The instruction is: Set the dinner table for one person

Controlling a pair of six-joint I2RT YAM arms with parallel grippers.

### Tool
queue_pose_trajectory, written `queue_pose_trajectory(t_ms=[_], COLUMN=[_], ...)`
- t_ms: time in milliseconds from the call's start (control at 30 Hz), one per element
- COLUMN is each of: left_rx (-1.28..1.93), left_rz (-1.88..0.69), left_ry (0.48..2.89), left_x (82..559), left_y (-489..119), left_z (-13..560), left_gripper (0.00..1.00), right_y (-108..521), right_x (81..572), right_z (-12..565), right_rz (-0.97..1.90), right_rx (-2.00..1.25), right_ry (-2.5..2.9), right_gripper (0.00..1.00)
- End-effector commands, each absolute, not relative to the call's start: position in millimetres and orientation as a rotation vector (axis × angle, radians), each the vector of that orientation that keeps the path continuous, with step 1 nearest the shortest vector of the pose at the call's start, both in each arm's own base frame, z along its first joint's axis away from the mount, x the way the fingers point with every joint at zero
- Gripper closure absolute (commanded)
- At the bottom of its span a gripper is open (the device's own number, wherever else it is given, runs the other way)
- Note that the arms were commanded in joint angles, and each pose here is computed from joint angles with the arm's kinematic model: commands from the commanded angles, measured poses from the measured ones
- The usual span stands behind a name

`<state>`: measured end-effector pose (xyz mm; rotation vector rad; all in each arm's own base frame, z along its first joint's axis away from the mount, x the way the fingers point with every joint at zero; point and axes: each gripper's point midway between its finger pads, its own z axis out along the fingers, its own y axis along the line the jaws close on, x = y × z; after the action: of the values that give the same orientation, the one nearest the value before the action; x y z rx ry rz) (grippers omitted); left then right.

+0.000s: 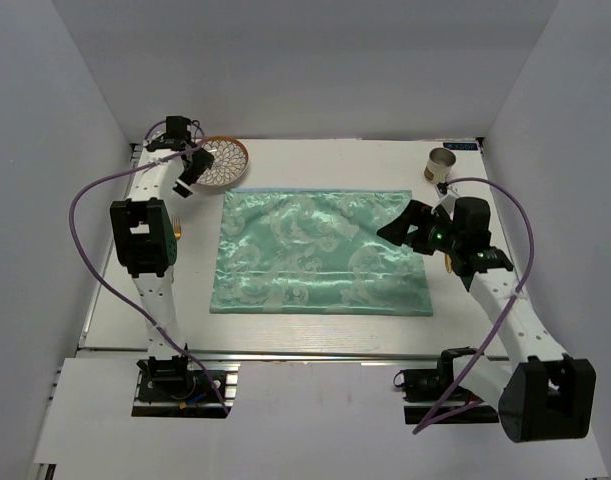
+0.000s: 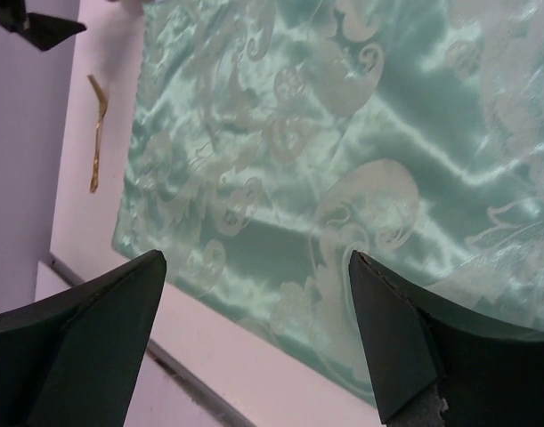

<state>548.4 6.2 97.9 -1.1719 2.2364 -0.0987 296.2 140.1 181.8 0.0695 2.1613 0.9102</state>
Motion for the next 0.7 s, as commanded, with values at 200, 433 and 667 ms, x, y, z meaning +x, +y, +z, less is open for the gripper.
queue_pose_trajectory(t_ms=[200,433,667], left_rx=[-1.354,-1.447,-1.482], left_rz=[-0.304,-0.322,-0.349], left_ry=[2.102,2.117,2.095], left_x=[585,584,590], left_y=[9,4,2], left_z=[95,60,45], left_gripper=[0.02,0.08,0.69], right_y=[158,165,167], right_x=[254,242,234], right_z=[197,220,211], right_rz=[1.068,1.141,1.179], right_rx=[-0.037,-0.103,-0.092], right_ry=[2.122,2.068,2.07], right_gripper=[0.11,0.11,0.11])
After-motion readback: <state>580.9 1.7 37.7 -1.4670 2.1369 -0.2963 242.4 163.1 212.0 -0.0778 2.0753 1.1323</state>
